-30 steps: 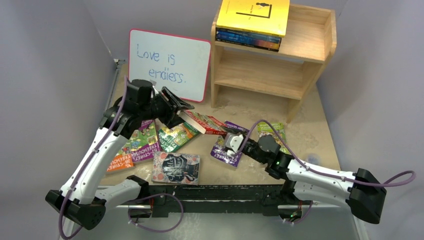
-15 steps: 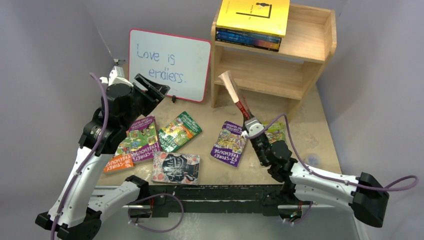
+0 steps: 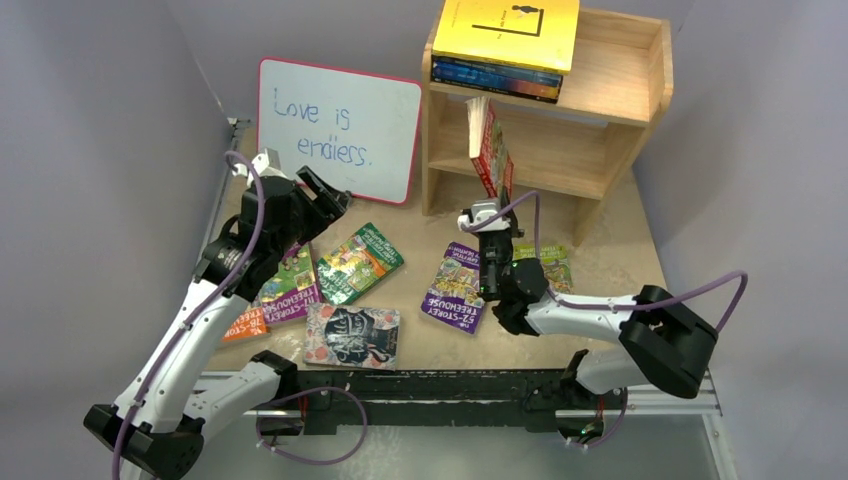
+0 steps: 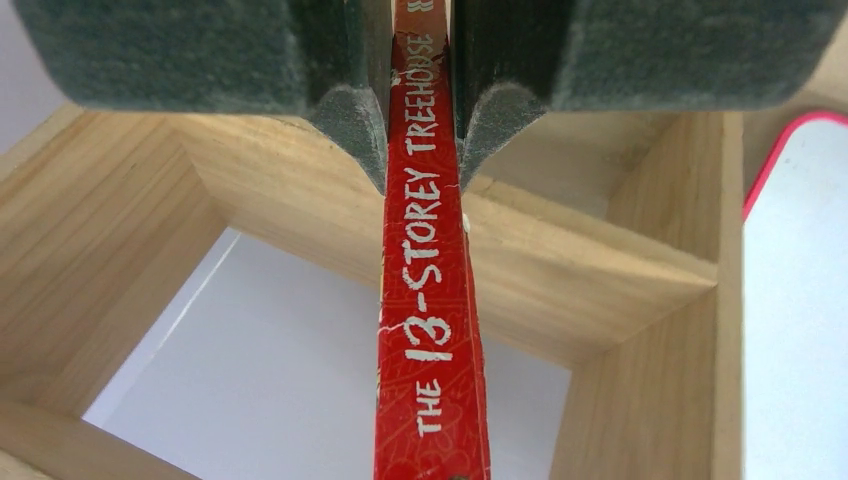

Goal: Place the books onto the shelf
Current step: Pick up the book from the center of the board, then place the book on the shelf.

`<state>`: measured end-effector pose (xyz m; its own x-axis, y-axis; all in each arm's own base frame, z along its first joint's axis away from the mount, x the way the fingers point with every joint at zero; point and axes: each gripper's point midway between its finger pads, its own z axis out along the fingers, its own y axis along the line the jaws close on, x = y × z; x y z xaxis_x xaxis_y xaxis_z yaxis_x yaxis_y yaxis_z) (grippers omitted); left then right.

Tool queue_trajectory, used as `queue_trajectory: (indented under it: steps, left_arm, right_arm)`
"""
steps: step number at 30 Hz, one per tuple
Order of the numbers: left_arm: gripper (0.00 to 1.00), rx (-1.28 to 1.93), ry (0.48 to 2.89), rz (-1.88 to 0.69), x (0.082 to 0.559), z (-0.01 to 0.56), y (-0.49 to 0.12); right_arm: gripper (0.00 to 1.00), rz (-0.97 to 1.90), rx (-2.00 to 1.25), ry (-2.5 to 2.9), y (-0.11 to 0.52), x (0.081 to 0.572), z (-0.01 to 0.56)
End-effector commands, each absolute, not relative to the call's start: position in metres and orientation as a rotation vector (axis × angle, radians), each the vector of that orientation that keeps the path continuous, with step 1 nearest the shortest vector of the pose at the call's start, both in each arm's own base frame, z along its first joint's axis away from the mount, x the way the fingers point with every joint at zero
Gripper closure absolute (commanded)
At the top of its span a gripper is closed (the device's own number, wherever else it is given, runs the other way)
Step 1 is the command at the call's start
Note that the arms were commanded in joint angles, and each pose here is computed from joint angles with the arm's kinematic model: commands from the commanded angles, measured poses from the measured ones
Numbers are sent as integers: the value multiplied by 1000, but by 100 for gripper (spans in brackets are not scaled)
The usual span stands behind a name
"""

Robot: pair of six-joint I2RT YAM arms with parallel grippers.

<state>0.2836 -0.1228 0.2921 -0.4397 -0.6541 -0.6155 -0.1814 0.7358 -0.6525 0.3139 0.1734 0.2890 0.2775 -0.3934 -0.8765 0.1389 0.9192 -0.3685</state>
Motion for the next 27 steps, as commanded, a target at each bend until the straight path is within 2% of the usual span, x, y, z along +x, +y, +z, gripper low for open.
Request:
queue_trajectory:
  steps: [1,12,22,27]
  left_arm:
    - [31,-598,1933,-633,287,301,-121]
    - [32,-614,1953,-619,284,289,-118]
    - [33,-630,1975,-629,285,279,-122]
    - [33,-633,1981,-626,285,276,-122]
  right_arm:
    - [100,-220,139,1098,140,310,351]
    - [100,-52,189,1223,132,335,311]
    - [100,-83,219,1288,113,332,276]
    - [100,-77,254,1298,102,333,276]
